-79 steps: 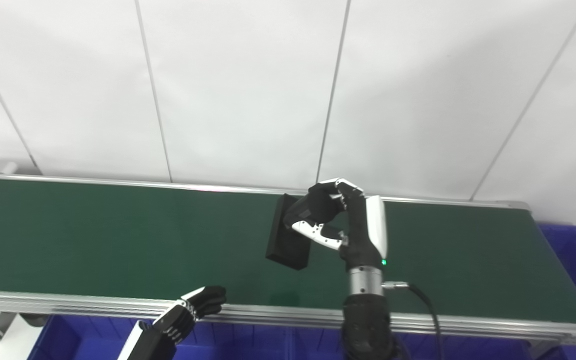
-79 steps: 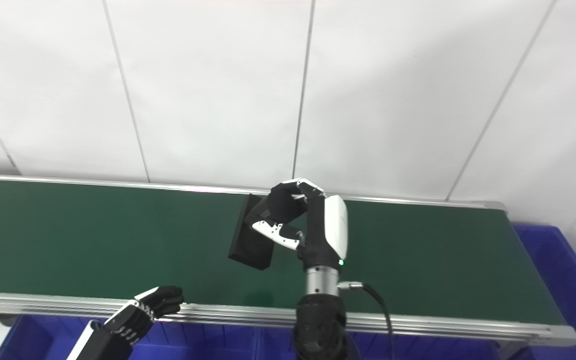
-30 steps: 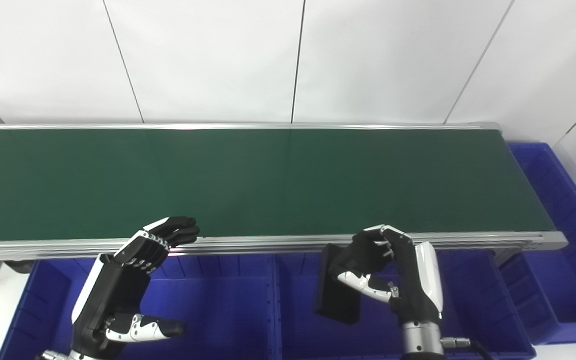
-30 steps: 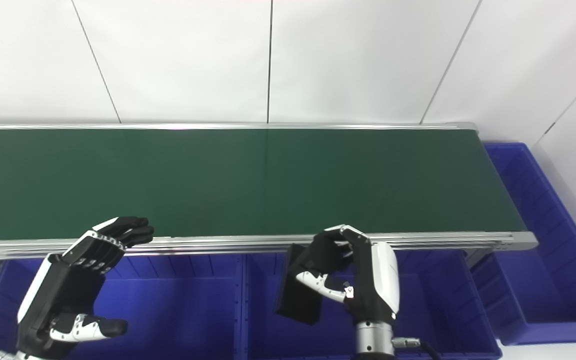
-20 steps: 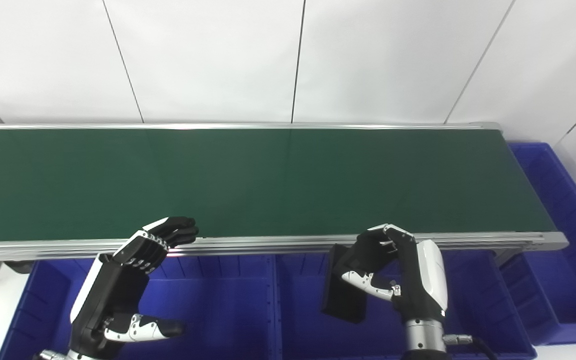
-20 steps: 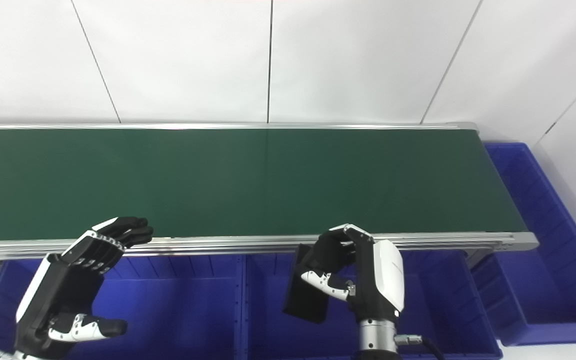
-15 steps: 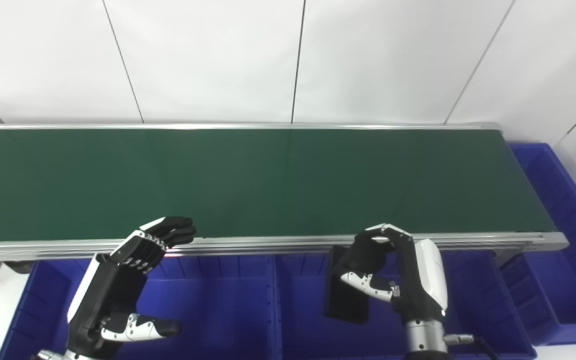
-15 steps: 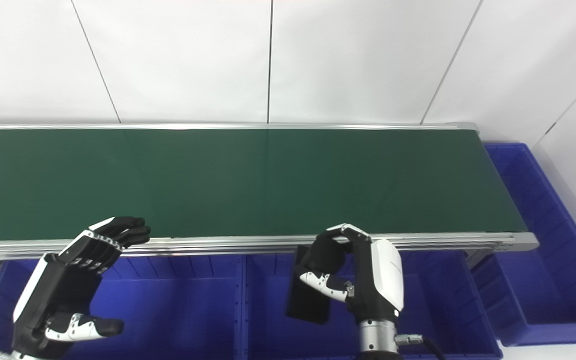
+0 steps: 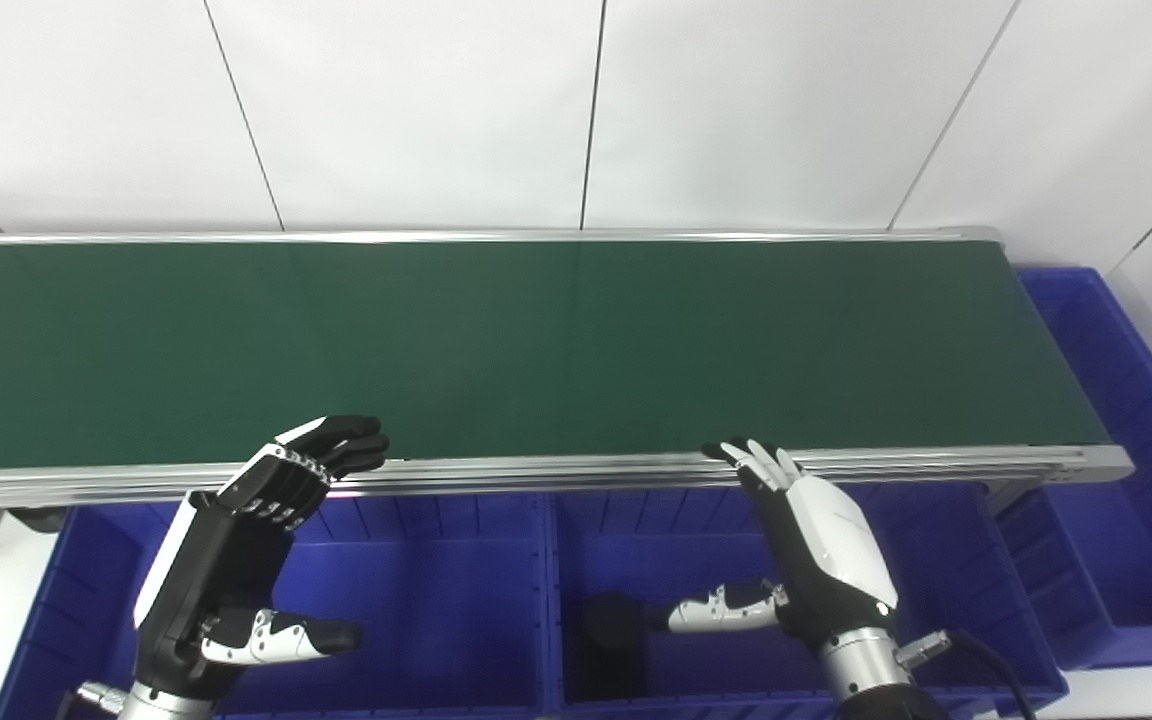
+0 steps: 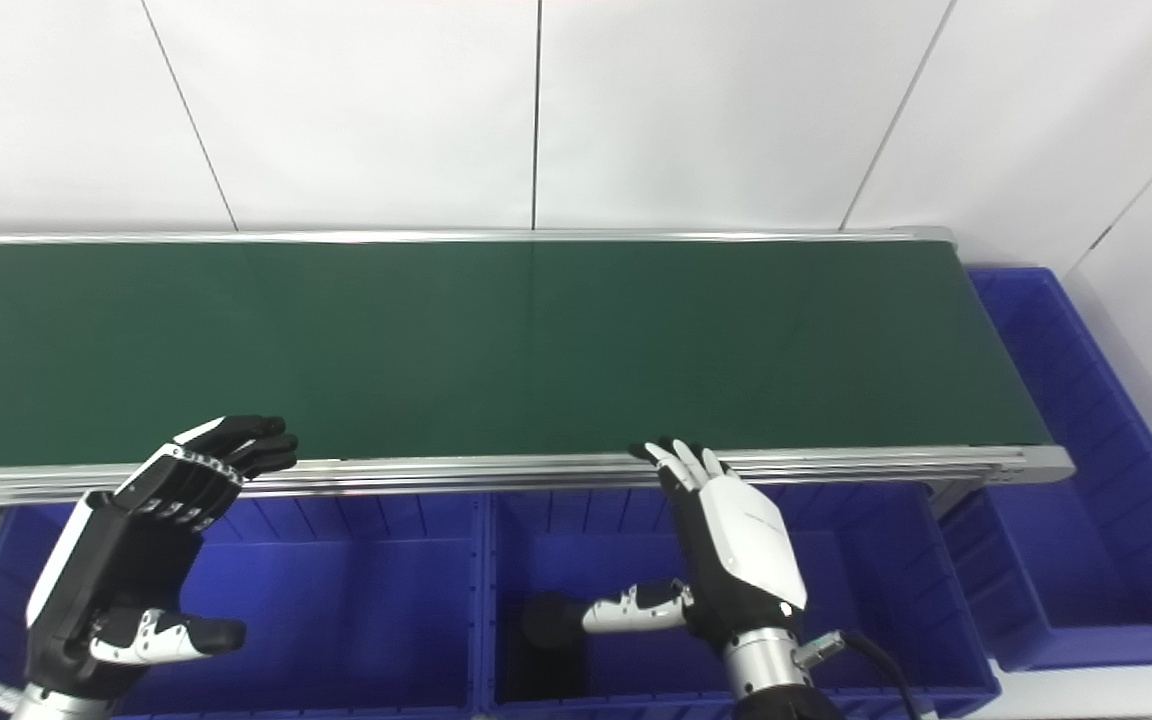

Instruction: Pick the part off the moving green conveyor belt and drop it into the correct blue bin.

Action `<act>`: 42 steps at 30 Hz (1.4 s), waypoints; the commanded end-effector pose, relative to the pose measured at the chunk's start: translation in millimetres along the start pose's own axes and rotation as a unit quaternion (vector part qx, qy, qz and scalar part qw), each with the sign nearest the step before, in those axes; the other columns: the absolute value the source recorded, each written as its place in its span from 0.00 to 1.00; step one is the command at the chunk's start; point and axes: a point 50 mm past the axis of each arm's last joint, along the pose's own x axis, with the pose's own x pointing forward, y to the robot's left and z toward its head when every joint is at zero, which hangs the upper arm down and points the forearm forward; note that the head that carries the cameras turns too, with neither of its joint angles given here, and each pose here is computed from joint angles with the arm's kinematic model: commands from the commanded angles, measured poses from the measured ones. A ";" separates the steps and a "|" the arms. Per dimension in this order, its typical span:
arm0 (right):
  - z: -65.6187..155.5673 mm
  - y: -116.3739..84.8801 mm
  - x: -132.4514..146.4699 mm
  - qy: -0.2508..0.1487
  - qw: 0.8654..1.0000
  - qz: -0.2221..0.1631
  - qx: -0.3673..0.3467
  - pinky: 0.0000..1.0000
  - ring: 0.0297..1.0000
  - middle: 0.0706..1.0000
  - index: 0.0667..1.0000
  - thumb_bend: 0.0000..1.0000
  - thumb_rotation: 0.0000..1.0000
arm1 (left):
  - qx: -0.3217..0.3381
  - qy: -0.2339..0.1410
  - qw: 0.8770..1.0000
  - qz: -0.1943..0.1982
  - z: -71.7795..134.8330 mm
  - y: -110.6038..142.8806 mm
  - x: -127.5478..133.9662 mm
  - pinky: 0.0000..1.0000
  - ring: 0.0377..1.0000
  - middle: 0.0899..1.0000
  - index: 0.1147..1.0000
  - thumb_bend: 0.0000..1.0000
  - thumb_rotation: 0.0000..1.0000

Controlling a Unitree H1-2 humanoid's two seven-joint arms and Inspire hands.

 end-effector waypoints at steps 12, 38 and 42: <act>13.0 7.8 1.2 -0.088 0.988 -0.012 0.127 0.91 0.97 0.97 0.95 1.00 0.28 | 0.029 -0.004 1.000 -0.008 1.0 3.6 8.2 0.78 0.78 0.79 0.78 0.92 0.35; -0.7 24.0 13.4 -0.162 0.944 0.018 0.288 0.87 0.92 0.94 0.93 0.99 0.26 | 0.024 -0.009 1.000 -0.010 -11.6 -6.0 26.6 0.77 0.78 0.79 0.78 0.92 0.34; -10.0 21.2 13.8 -0.165 0.942 0.021 0.292 0.89 0.93 0.95 0.94 1.00 0.28 | 0.030 -0.005 0.999 -0.012 -19.5 -8.3 31.4 0.78 0.78 0.79 0.78 0.90 0.31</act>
